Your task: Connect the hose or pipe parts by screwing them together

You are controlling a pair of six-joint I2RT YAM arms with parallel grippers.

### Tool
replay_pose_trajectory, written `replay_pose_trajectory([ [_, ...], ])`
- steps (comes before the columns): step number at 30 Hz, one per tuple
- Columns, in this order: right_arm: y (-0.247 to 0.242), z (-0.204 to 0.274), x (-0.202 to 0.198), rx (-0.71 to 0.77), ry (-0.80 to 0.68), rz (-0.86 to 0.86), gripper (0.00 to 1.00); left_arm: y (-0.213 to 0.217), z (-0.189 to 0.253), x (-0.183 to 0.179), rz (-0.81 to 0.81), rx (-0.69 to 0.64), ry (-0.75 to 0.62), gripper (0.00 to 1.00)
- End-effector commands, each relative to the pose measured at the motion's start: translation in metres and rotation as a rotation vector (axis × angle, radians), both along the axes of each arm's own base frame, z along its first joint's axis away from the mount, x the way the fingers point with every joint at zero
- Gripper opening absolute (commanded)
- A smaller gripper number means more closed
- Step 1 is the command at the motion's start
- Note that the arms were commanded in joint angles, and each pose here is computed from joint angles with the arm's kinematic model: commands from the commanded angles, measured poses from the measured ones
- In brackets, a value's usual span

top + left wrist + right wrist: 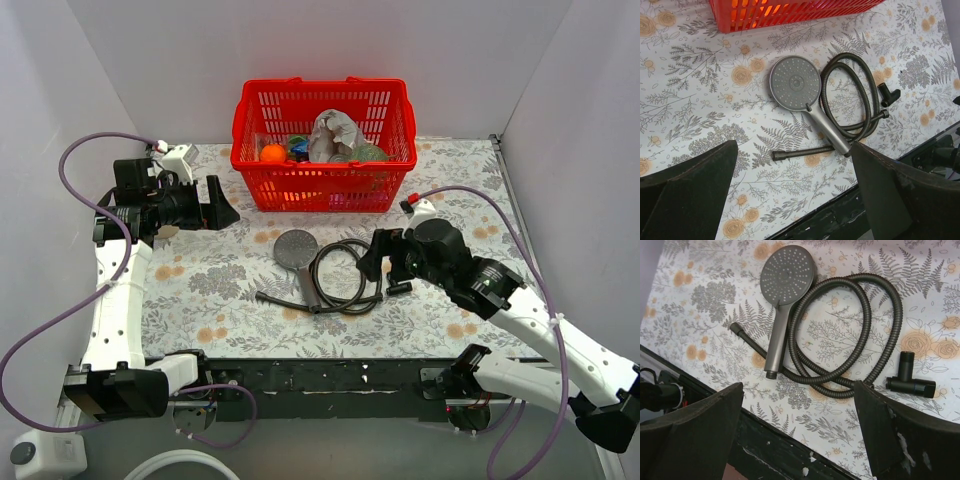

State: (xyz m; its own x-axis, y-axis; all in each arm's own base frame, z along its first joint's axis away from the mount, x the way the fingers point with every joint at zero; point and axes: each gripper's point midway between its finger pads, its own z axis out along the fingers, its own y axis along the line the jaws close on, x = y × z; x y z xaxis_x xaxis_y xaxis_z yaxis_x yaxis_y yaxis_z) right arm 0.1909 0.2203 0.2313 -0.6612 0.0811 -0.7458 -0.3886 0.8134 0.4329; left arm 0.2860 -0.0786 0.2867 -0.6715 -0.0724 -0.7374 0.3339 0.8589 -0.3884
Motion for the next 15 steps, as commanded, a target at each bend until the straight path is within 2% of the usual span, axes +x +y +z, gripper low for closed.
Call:
replay_pose_trajectory([
  [1,-0.01,-0.007,0.003,-0.072,0.008,-0.026,0.98,-0.001,0.008,-0.004,0.002,-0.002,-0.031,0.98],
  [5,0.0,-0.031,-0.005,-0.093,0.005,0.082,0.98,-0.001,0.008,-0.002,0.008,-0.007,-0.027,0.98],
  [9,0.008,-0.057,-0.007,-0.181,0.107,0.101,0.84,-0.003,0.0,-0.001,0.005,-0.018,-0.001,0.98],
  [12,0.025,-0.066,-0.011,-0.22,0.11,0.129,0.78,-0.002,-0.004,0.0,0.007,-0.012,0.002,0.98],
  [15,0.047,-0.068,-0.015,-0.249,0.09,0.159,0.77,0.0,-0.013,-0.001,0.014,-0.002,0.023,0.98],
])
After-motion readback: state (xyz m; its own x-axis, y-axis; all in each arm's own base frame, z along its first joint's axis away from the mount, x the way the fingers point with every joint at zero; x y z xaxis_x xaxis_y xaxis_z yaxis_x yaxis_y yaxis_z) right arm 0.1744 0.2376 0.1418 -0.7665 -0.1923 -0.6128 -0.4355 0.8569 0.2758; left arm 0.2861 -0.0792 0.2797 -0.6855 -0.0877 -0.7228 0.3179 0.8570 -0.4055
